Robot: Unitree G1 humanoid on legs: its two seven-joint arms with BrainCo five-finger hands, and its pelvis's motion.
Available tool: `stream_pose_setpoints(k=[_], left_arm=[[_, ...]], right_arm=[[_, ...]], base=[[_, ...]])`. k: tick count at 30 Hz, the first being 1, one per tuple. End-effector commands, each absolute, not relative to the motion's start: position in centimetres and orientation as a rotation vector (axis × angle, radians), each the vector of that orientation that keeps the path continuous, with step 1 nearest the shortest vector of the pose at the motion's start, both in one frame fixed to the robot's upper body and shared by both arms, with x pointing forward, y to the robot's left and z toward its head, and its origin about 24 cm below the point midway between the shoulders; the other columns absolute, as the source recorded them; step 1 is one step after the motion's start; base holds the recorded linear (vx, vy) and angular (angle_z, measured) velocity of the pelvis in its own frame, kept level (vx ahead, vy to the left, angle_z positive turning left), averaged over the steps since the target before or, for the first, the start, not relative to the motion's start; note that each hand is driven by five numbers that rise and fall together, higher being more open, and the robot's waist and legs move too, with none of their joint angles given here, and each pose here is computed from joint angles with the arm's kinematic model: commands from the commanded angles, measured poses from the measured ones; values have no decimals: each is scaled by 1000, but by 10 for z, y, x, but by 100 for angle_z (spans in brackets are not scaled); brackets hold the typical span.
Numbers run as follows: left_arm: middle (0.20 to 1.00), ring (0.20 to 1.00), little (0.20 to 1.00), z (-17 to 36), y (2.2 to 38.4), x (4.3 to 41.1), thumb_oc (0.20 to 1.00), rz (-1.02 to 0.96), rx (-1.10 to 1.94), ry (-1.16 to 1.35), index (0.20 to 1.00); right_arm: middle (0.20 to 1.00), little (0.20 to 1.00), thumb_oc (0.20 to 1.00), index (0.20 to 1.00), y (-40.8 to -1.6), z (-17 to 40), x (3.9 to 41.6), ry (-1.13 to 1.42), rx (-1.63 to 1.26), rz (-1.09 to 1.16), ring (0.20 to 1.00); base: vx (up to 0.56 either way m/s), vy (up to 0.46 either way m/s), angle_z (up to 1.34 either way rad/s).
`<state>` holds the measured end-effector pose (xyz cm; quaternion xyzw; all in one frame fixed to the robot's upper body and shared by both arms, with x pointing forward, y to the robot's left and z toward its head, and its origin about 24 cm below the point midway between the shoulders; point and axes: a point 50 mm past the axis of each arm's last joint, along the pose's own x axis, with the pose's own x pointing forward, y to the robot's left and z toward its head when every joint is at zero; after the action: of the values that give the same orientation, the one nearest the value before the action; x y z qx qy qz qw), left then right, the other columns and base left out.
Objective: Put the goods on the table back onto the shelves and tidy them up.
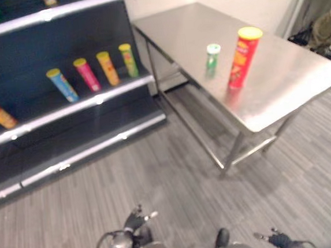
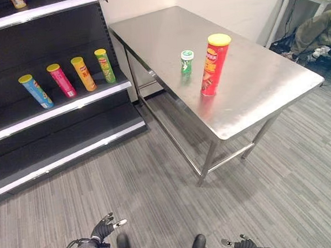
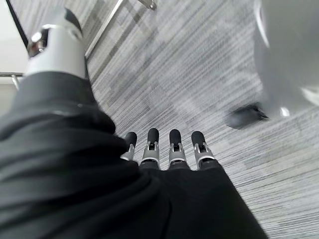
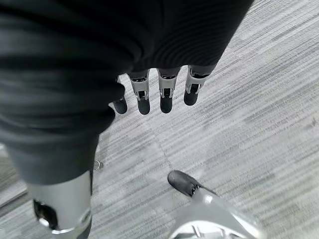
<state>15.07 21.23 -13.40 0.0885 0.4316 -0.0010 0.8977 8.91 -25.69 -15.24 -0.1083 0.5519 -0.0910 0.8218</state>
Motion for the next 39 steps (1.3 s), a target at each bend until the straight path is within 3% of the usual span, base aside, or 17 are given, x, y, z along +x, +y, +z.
stream_pose_setpoints(k=[1, 17, 26, 39], left_arm=[[1000, 1000, 1000, -119, 226, 173, 1000, 51, 193, 790, 1000], [1000, 1000, 1000, -122, 251, 165, 1000, 122, 242, 861, 1000], [1000, 1000, 1000, -137, 243, 145, 1000, 81, 272, 969, 1000], [1000, 1000, 1000, -129, 235, 161, 1000, 58, 253, 885, 1000]], right_arm=[[1000, 1000, 1000, 1000, -254, -147, 110, 1098, -259, -169, 1000], [1000, 1000, 1000, 1000, -239, -152, 113, 1126, -212, -145, 1000], [1000, 1000, 1000, 1000, -244, -154, 104, 1151, -233, -153, 1000], [1000, 1000, 1000, 1000, -265, -150, 99, 1164, -259, -206, 1000]], base=[[104, 169, -55], [145, 259, -8], [242, -36, 58], [182, -135, 65]])
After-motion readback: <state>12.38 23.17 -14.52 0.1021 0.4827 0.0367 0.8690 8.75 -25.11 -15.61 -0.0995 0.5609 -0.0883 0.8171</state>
